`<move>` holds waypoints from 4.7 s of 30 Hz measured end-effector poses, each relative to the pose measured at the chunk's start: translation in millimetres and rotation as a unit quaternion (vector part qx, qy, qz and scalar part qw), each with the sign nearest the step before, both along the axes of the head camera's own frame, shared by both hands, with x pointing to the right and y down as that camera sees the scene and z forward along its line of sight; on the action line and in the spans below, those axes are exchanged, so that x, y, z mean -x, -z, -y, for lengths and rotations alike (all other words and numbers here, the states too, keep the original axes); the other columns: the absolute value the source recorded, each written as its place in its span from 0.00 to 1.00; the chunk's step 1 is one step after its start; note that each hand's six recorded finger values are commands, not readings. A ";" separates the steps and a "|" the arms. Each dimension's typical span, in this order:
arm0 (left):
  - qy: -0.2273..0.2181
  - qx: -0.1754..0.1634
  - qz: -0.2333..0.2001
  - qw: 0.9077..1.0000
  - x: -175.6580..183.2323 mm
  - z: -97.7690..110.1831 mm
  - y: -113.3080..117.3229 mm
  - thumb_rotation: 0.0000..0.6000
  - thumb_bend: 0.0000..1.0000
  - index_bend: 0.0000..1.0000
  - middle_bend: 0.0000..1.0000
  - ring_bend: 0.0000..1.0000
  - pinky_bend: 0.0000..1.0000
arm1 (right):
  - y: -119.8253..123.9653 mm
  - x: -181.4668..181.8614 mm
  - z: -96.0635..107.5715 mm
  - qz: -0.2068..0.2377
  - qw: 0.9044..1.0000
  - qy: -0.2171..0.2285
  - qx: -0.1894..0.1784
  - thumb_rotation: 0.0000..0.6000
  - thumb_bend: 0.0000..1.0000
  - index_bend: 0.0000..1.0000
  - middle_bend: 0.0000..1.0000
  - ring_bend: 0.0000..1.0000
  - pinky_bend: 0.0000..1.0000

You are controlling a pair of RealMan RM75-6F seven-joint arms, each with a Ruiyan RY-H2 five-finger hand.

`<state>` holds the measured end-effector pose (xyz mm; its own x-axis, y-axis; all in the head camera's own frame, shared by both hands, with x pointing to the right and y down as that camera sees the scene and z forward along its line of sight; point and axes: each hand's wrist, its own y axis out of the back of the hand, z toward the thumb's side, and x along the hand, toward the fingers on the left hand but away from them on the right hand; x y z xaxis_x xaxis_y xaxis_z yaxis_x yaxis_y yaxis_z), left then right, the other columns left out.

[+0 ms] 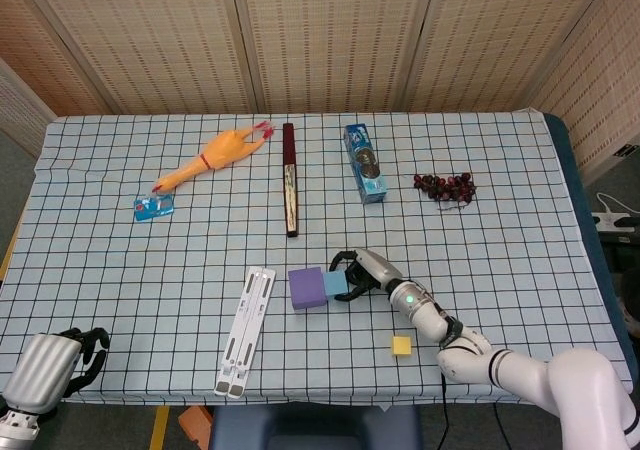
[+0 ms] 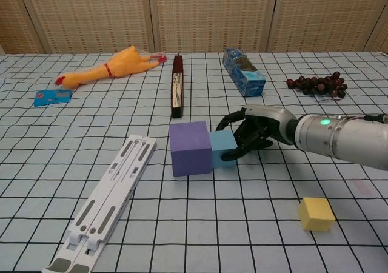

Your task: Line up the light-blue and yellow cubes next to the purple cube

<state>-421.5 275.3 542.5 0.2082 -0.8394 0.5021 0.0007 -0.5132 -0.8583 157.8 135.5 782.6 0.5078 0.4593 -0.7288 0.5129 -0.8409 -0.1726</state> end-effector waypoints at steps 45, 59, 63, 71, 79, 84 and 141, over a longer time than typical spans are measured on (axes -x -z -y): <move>-0.006 0.005 0.004 1.000 -3.7 -1.6 -2.1 1.00 0.47 0.52 0.69 0.63 0.83 | 37.8 -38.3 2.1 -0.087 0.992 0.085 -0.015 1.00 0.34 0.38 0.90 0.96 1.00; -0.006 0.004 0.002 1.000 -3.5 -1.5 -1.5 1.00 0.47 0.52 0.69 0.63 0.83 | 29.1 -21.3 -5.1 -0.053 0.996 0.068 0.029 1.00 0.35 0.38 0.90 0.96 1.00; -0.005 0.003 0.002 1.000 -3.1 -1.2 -1.3 1.00 0.47 0.52 0.69 0.63 0.83 | 26.1 -19.5 -7.8 -0.050 0.996 0.070 0.033 1.00 0.35 0.38 0.90 0.96 1.00; -0.004 0.002 0.001 1.000 -2.3 -1.0 -0.5 1.00 0.47 0.52 0.69 0.63 0.83 | 29.8 -25.7 -4.7 -0.057 0.995 0.087 0.000 1.00 0.29 0.35 0.90 0.96 1.00; -0.006 0.001 0.002 1.000 -3.8 -1.7 0.1 1.00 0.47 0.52 0.69 0.63 0.83 | 60.0 -45.2 -5.5 -0.083 0.983 0.143 -0.074 1.00 0.02 0.27 0.90 0.96 1.00; -0.010 0.005 0.004 1.000 -5.6 -3.1 -1.5 1.00 0.47 0.52 0.69 0.63 0.83 | 99.8 -66.7 -10.0 -0.091 0.979 0.166 -0.073 1.00 0.00 0.18 0.90 0.96 1.00; 0.004 -0.022 -0.003 1.000 -2.2 -0.3 9.9 1.00 0.47 0.52 0.70 0.63 0.84 | 109.2 -128.6 -83.4 -0.157 0.965 0.203 0.047 1.00 0.00 0.34 0.91 0.98 1.00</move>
